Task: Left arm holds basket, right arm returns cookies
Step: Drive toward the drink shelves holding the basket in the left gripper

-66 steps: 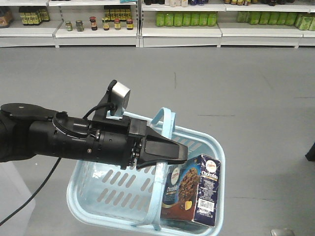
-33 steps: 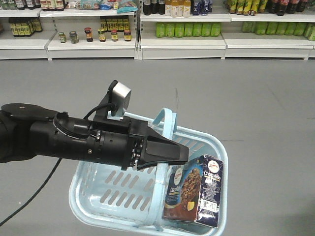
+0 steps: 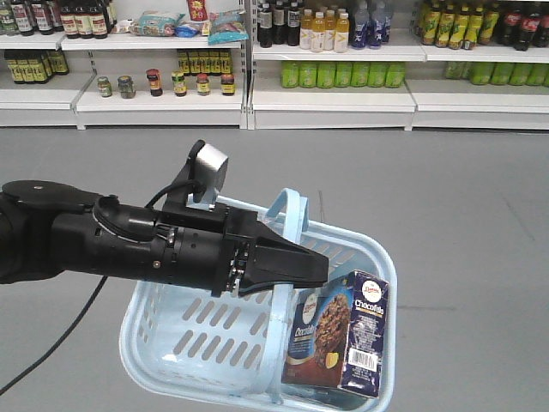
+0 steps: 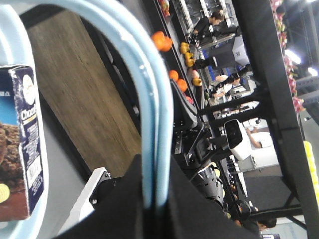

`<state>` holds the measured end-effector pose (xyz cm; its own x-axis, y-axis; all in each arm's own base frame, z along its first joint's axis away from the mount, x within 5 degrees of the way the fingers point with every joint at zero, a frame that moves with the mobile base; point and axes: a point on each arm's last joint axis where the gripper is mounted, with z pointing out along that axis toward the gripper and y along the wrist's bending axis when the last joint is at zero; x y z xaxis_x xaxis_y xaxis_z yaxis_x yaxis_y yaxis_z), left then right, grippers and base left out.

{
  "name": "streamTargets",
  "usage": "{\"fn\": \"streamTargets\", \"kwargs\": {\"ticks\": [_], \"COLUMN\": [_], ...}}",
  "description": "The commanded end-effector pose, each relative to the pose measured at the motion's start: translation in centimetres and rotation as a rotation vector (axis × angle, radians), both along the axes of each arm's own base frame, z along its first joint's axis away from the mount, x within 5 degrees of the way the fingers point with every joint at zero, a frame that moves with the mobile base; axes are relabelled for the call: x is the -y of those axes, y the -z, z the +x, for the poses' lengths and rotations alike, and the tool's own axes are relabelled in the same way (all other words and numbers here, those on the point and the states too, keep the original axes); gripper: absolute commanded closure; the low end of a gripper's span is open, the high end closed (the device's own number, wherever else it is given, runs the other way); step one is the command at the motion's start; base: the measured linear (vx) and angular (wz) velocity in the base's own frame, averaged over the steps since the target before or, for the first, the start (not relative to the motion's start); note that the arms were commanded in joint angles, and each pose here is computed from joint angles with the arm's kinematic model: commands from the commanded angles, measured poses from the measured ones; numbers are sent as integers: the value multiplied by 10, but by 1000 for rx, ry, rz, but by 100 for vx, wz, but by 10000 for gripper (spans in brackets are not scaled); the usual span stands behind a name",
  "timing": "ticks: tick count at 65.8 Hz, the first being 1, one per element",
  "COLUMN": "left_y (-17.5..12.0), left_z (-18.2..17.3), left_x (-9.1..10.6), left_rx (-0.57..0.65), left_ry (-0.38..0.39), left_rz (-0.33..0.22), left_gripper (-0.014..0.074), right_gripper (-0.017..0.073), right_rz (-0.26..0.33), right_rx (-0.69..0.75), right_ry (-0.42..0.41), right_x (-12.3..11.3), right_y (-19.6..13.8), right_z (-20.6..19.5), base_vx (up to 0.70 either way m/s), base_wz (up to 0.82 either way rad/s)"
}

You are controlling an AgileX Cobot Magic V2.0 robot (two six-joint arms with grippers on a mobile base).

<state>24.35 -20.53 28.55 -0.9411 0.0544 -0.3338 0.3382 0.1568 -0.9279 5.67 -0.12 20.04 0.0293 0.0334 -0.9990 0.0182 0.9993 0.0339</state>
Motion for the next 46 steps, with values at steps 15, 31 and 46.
{"fn": "streamTargets", "kwargs": {"ticks": [15, 31, 46], "left_y": [-36, -36, -36], "left_z": [-5, -6, -6], "left_x": [0, 0, 0], "left_rx": [35, 35, 35], "left_ry": [-5, -3, -3], "left_rz": [-170, -171, -171], "left_gripper": [600, 600, 600], "right_gripper": [565, 565, 565], "right_rz": [-6, -6, -6], "right_rx": [63, 63, 63], "right_ry": [0, 0, 0], "right_x": [0, 0, 0], "right_y": [-1, -1, -1], "right_z": [0, 0, 0], "base_vx": [52, 49, 49], "base_wz": [7, 2, -2]}}
